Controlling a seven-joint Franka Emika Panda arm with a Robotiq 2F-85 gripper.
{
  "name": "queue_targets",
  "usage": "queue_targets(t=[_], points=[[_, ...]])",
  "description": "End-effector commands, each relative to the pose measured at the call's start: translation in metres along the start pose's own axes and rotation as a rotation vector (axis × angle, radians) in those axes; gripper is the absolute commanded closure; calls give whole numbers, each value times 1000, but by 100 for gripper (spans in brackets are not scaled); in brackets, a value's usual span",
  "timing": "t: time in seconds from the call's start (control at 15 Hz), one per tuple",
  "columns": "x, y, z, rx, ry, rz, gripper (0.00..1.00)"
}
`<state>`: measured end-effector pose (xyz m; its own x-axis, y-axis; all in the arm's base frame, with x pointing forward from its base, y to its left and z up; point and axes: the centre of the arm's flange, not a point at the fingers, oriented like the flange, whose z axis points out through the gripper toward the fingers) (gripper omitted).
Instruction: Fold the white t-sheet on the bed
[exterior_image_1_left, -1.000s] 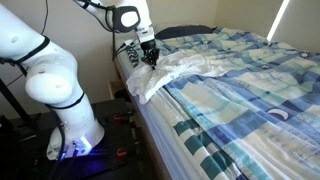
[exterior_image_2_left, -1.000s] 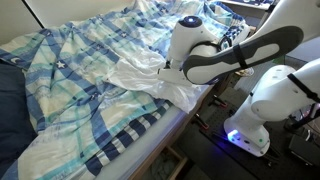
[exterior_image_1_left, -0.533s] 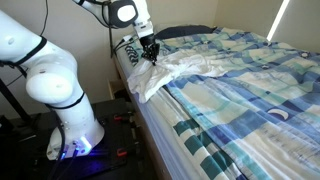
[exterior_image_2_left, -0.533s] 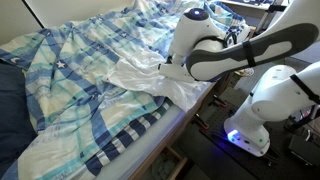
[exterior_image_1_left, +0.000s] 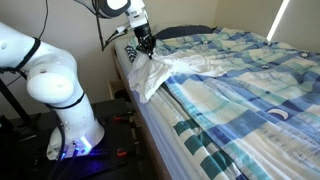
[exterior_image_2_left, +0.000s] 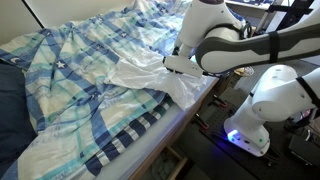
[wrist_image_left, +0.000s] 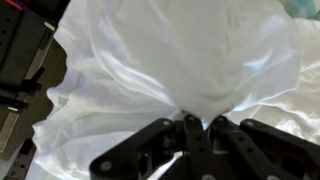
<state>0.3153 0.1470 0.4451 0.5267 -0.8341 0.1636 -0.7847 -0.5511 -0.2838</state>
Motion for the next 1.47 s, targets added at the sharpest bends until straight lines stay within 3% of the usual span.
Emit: queue_targets(t=[0.0,0.07,0.13,0.2,0.27,0.33,0.47,0.8,0.87,1.0,1.4], points=[[-14,43,-18,15,-8,28,98],[-14,44,-21,13,-10,27,98],[-14,44,-22,9,-14,32,68],[-14,45,-22,5,-14,27,67],[-14,45,-22,2,-13,27,93],[-15,45,-23,-4,-16,24,92],[-18,45,-24,-12,-9,10,100],[-20,46,-24,-36,-23,8,100],[-20,46,-23,-45,-32,12,74],[-18,44,-21,-48,-49,15,66],[-14,17,-9,-12,-79,-4,21]])
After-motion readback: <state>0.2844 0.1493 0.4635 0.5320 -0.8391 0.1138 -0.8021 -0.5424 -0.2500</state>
